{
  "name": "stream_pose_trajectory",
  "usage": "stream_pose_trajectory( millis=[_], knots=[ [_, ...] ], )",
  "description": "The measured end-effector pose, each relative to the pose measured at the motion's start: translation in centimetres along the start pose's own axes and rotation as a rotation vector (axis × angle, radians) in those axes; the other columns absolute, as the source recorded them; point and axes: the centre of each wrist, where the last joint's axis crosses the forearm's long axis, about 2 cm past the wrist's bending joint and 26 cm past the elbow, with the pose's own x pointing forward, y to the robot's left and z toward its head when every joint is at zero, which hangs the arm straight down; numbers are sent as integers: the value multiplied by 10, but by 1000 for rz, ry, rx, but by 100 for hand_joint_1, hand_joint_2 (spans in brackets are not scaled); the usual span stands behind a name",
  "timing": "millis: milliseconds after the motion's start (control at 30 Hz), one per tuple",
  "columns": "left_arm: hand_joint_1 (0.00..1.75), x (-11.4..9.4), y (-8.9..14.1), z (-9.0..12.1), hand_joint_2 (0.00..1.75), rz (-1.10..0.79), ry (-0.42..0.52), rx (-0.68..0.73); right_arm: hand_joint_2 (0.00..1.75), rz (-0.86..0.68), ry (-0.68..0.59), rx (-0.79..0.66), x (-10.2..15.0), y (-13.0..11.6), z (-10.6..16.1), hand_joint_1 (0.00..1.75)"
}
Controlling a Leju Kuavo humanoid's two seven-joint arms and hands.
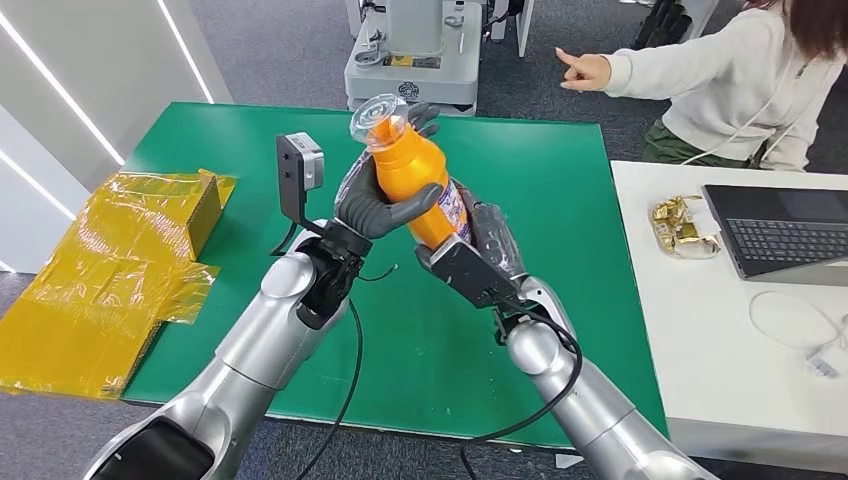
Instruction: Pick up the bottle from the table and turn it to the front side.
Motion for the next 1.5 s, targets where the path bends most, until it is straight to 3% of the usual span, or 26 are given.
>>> stream_pose_trajectory(
  millis=[100,133,233,267,333,500,733,967,1200,1333,1500],
  knots=[
    [175,0,0,0,175,3,0,3,175,2,0,5,1,2,0,161],
    [175,-1,1,1,175,4,-1,4,175,2,1,6,1,2,-1,140],
    [175,-2,2,1,175,8,-3,10,175,2,0,12,1,5,-1,31],
    [175,-2,2,2,175,8,-3,12,175,2,-2,15,2,6,-2,9],
    [175,-3,3,2,175,9,-1,14,175,2,-6,19,2,8,-2,1],
    [175,-6,4,3,175,-26,-7,15,175,-10,-18,27,2,11,-1,0],
    [175,-6,15,6,175,-314,-54,53,175,-54,-21,39,-9,23,17,0],
    [175,17,58,8,175,-1008,-131,112,175,-130,-34,19,-30,24,52,0],
    [175,35,98,27,175,-1649,-85,90,175,-156,-55,-36,-37,7,88,0],
    [175,42,115,35,175,-1917,-61,55,175,-141,-97,-70,-32,-2,106,0],
    [175,45,128,42,175,-2090,-1,-3,175,-107,-145,-146,-23,-13,127,0]
  ],
)
